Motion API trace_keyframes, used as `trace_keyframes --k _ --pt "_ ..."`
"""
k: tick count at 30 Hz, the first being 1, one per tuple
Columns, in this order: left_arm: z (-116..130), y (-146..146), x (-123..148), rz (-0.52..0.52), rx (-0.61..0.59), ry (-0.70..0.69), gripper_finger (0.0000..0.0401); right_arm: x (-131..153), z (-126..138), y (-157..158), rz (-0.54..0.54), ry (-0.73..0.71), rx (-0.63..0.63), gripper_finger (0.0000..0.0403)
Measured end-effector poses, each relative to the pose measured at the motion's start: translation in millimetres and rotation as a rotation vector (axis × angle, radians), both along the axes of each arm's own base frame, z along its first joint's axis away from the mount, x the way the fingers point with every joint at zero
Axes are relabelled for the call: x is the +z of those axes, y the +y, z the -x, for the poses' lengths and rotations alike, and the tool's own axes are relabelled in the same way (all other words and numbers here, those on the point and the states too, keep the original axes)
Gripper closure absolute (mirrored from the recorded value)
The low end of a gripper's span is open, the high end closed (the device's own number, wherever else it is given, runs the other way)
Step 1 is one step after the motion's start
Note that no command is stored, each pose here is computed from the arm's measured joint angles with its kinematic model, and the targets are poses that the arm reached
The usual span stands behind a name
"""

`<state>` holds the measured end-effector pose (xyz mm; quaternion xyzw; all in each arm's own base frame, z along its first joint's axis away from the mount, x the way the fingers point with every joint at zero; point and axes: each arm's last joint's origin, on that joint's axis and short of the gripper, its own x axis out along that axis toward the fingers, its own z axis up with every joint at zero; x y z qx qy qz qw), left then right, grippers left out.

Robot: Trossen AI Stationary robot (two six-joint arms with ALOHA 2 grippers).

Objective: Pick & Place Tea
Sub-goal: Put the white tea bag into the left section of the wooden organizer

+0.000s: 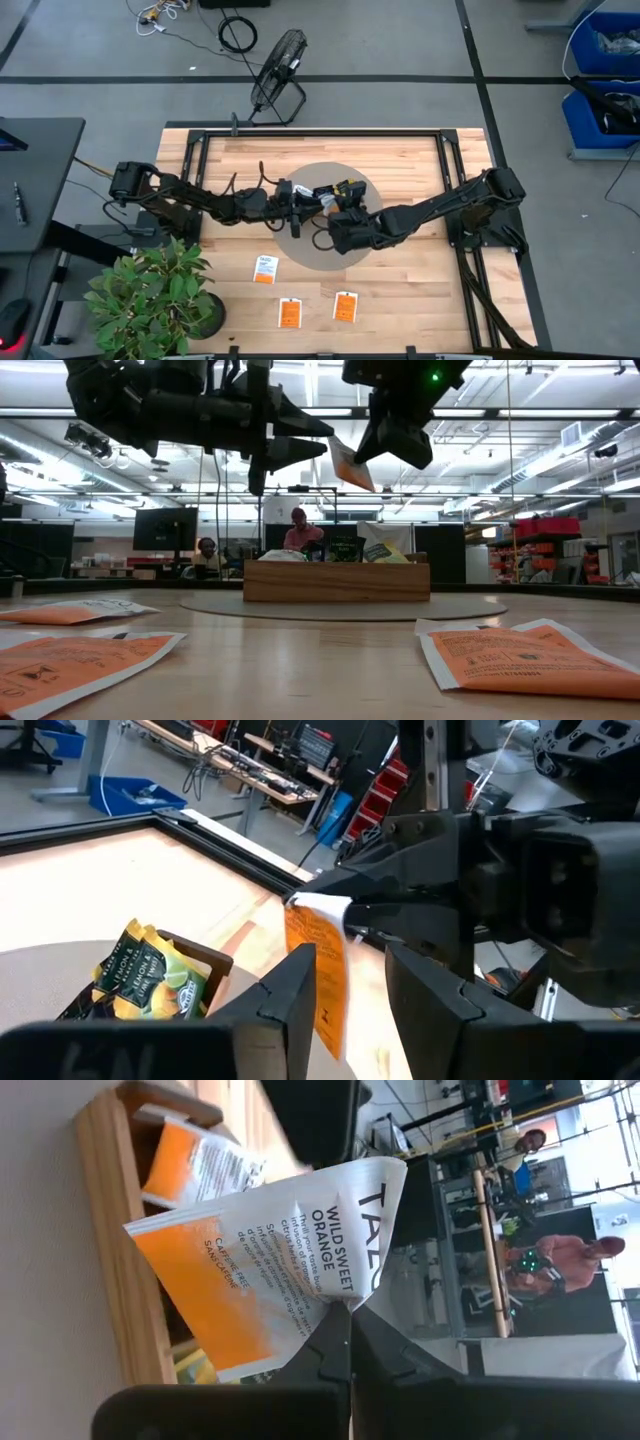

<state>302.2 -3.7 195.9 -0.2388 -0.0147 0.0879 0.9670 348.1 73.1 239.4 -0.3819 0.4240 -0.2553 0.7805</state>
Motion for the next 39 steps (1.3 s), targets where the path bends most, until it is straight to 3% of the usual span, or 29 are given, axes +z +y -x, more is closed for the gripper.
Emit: trace_keyframes --k 15,19,25,31,39 --pt "0.0 3.8 -0.2 -0.037 0.011 0.009 0.0276 4.6 -6.6 2.6 -0.018 -0.036 0.056 0.0403" --pt "0.0 3.9 -2.0 -0.058 0.011 0.032 0.0303 4.6 -6.5 2.8 -0.017 -0.035 0.056 0.0394" --pt "0.1 2.1 -3.1 -0.127 0.004 0.056 0.0391 5.4 -7.4 3.3 -0.016 -0.045 0.059 0.0365" --pt "0.4 -0.1 -7.4 -0.186 -0.005 0.111 0.0397 4.2 -5.4 6.0 -0.003 -0.01 0.078 0.0327" --pt "3.7 -12.9 -15.7 -0.29 0.007 0.202 0.0399 7.1 -1.2 18.2 -0.003 -0.016 0.116 0.0241"
